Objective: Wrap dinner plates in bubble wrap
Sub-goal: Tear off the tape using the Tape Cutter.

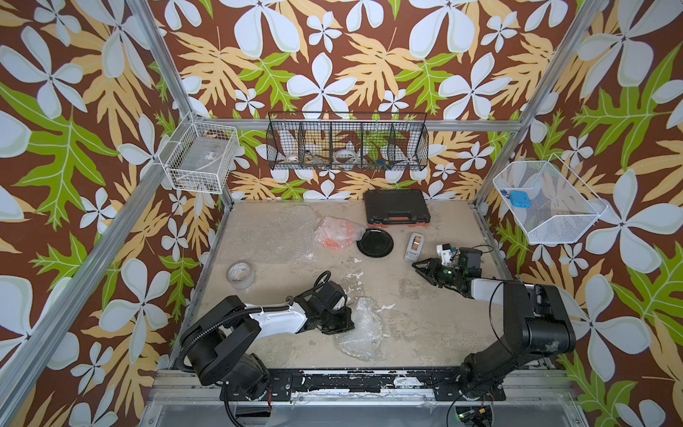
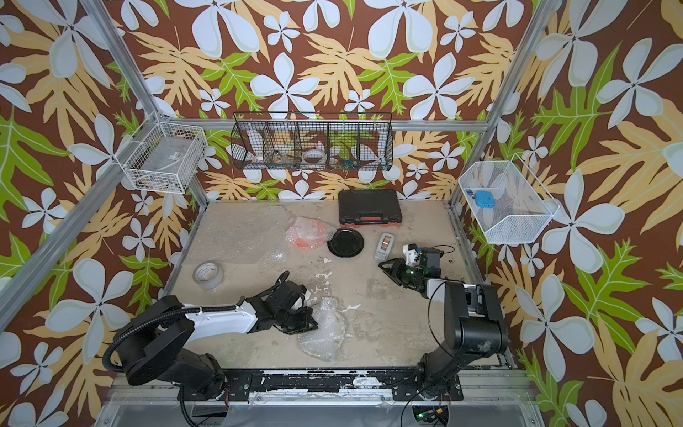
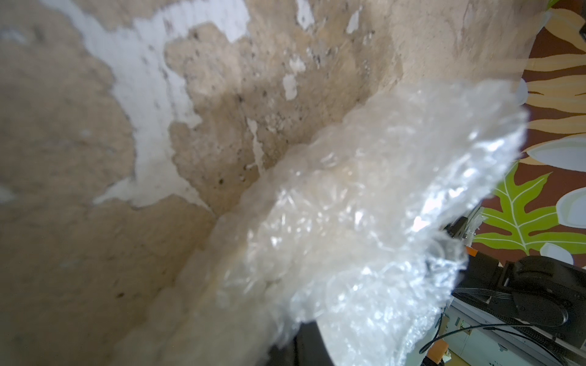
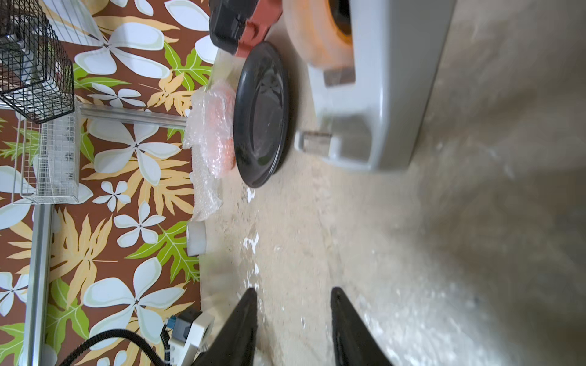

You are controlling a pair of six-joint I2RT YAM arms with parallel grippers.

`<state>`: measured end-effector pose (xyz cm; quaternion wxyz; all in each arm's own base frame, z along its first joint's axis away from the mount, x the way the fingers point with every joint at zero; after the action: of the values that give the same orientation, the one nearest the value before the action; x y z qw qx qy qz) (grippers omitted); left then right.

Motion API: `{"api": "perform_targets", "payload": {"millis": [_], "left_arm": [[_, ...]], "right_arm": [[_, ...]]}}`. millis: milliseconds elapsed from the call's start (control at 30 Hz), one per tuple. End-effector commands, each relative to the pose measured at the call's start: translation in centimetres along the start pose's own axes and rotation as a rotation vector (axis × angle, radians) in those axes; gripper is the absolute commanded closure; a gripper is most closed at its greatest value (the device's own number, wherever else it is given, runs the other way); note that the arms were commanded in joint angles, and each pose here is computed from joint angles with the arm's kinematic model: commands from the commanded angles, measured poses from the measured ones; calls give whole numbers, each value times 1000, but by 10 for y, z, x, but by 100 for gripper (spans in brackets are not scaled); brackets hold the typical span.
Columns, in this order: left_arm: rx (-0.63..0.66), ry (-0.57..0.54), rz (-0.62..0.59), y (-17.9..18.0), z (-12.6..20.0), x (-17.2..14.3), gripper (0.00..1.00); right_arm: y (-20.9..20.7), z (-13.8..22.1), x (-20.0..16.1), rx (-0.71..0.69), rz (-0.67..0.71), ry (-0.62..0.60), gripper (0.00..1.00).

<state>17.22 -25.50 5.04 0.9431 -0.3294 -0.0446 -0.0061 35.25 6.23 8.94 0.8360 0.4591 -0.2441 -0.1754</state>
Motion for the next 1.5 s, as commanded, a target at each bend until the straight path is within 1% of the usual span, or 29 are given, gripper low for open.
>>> {"api": "perform_targets", "payload": {"millis": [0, 67, 133, 233, 367, 533, 800, 967, 1467], "left_arm": [[108, 39, 35, 22, 0, -11, 94], [109, 38, 34, 22, 0, -11, 94], [110, 34, 37, 22, 1, -10, 94], [111, 34, 40, 23, 1, -11, 94], [114, 34, 43, 23, 1, -11, 94], [108, 33, 43, 22, 1, -11, 94], [106, 33, 43, 21, 1, -10, 94], [107, 35, 43, 21, 1, -10, 94], [108, 34, 47, 21, 1, -10, 94]], "right_arm": [[2, -9, 16, 51, 62, -24, 57], [-2, -14, 20, 56, 54, -26, 56], [-12, -19, 22, 23, 25, -17, 57], [-19, -23, 22, 10, 20, -16, 57], [-17, -29, 23, 75, 19, -9, 57], [-19, -34, 28, 90, 15, -4, 58], [-16, -37, 29, 133, 9, 8, 66], [-13, -37, 30, 153, 6, 9, 72], [-20, -40, 29, 126, -1, 23, 92]]}}
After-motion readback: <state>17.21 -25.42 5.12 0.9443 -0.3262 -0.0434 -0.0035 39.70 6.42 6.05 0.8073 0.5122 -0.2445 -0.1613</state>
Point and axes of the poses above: each gripper's point midway between its finger pads, its own z axis back along the fingers, its own y axis along the line the jaws close on, x = y × z, the point moved 4 cm from there along z, back along the fingers, and after that the axes turned 1 degree about -z, right-handed, at the moved point
